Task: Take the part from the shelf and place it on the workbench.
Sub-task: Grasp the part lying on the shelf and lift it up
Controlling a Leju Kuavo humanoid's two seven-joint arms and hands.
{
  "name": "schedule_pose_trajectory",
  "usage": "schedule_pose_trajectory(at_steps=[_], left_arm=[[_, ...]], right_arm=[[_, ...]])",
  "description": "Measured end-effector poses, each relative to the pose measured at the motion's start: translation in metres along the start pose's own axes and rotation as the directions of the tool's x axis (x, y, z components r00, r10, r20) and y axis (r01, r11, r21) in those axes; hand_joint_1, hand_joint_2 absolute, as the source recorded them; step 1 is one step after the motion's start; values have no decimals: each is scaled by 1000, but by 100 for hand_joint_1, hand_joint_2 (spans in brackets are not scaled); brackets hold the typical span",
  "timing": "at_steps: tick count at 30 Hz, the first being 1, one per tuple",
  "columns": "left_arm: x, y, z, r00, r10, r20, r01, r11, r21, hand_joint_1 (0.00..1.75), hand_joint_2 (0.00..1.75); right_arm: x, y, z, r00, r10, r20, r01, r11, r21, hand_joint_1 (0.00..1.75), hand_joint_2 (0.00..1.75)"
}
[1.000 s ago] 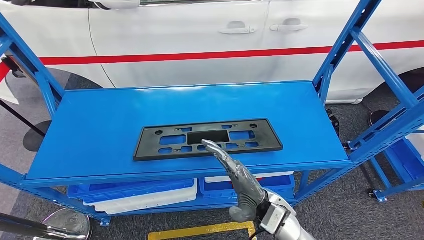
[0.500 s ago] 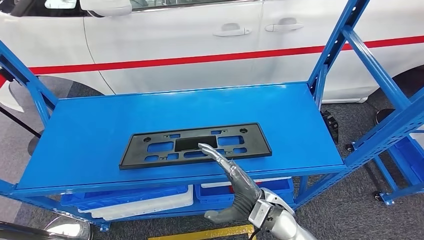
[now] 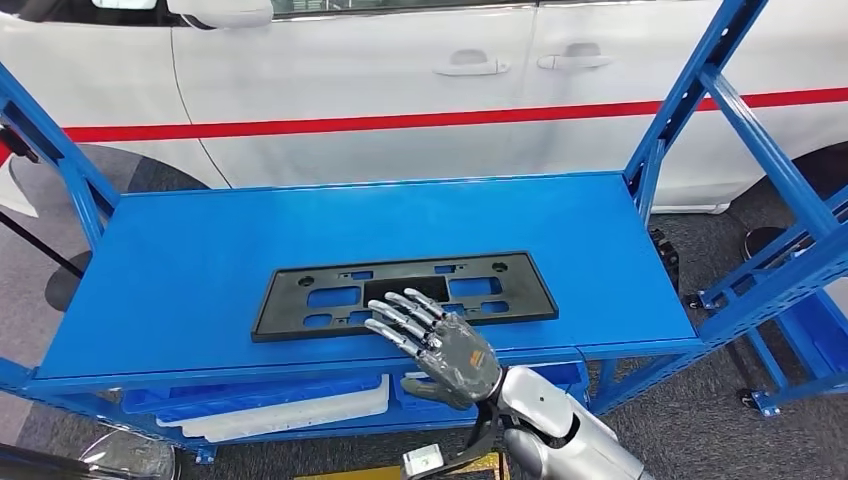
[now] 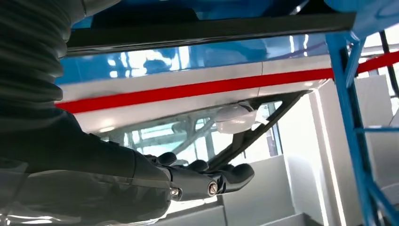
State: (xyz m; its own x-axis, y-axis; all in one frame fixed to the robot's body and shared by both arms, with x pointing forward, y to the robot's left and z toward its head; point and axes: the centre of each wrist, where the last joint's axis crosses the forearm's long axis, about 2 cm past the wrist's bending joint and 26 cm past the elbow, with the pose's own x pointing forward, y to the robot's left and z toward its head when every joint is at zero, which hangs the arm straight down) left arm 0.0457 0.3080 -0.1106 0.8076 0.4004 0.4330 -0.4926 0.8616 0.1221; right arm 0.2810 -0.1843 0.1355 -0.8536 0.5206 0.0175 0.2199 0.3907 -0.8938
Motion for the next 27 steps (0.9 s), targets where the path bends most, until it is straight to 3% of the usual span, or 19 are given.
schedule_pose_trajectory(at_steps=[5, 15, 27], left_arm=[[-1, -1, 0, 1000, 0, 5, 1, 1000, -7, 0, 0], [-3, -2, 1, 1000, 3, 17, -3, 1000, -20, 0, 0], [-3, -1, 1, 1000, 2, 24, -2, 1000, -25, 0, 0]], right_arm=[[-8, 19, 6, 997, 83, -7, -82, 994, 68, 0, 175], [-28, 29, 18, 979, 204, -7, -201, 969, 146, 0, 175], [-35, 32, 26, 977, 211, -5, -208, 967, 148, 0, 175]])
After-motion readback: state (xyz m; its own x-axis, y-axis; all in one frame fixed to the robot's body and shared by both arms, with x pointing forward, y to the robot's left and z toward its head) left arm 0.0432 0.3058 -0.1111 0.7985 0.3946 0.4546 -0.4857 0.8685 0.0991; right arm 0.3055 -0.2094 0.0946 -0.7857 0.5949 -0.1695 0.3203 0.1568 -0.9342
